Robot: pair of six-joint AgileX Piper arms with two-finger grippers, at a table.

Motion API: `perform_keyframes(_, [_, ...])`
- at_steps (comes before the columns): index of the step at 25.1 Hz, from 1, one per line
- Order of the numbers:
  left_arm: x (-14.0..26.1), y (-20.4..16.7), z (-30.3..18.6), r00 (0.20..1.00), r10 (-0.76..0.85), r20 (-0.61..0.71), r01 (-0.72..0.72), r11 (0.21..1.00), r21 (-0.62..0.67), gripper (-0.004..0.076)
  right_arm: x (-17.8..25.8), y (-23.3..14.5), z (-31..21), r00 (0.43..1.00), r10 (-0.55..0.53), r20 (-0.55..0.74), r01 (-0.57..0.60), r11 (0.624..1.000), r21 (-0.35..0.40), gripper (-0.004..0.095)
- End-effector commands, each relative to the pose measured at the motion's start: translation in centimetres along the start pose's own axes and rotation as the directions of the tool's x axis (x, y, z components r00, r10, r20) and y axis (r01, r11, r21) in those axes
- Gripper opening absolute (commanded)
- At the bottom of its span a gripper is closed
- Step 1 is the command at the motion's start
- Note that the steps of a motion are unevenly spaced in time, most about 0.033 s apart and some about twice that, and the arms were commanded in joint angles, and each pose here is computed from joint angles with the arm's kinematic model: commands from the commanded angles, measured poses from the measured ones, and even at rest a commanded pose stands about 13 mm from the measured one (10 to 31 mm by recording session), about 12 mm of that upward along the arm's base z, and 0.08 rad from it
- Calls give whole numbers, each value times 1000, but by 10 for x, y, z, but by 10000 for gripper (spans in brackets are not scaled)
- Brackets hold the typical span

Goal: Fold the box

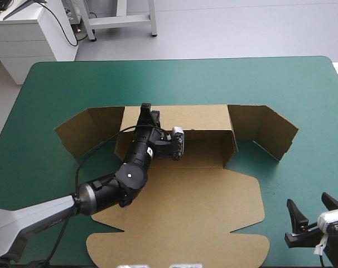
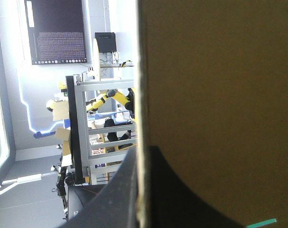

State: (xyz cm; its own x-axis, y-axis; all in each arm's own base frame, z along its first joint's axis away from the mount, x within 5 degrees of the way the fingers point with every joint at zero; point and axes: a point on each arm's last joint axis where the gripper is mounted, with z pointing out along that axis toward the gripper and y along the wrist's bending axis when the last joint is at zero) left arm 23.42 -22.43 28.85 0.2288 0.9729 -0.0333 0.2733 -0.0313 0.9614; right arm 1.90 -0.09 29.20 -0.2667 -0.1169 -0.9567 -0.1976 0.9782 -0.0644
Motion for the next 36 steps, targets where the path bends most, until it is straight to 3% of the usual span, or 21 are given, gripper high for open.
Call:
perform_keyframes(1, [0,18,-9,1000,0,11,1,997,-76,-10,-42,-2,1,994,10,110,-12,1000,13,707])
perform_keyframes(10, [0,18,-9,1000,0,11,1,997,-76,-10,-134,-4,36,994,98,51,-98,995,-10,707])
perform_keyframes(21, [0,18,-9,1000,0,11,1,997,-76,-10,-232,-4,130,992,89,-90,-90,996,-6,707])
perform_keyframes(27, [0,18,-9,1000,0,11,1,997,-76,-10,-262,3,195,976,53,-210,-66,996,-55,707])
perform_keyframes(30, [0,18,-9,1000,0,11,1,997,-76,-10,-265,1,229,959,56,-278,-71,996,-45,707])
perform_keyframes(36, [0,18,-9,1000,0,12,1,997,-75,-10,-246,-29,304,876,173,-449,-203,979,-18,707])
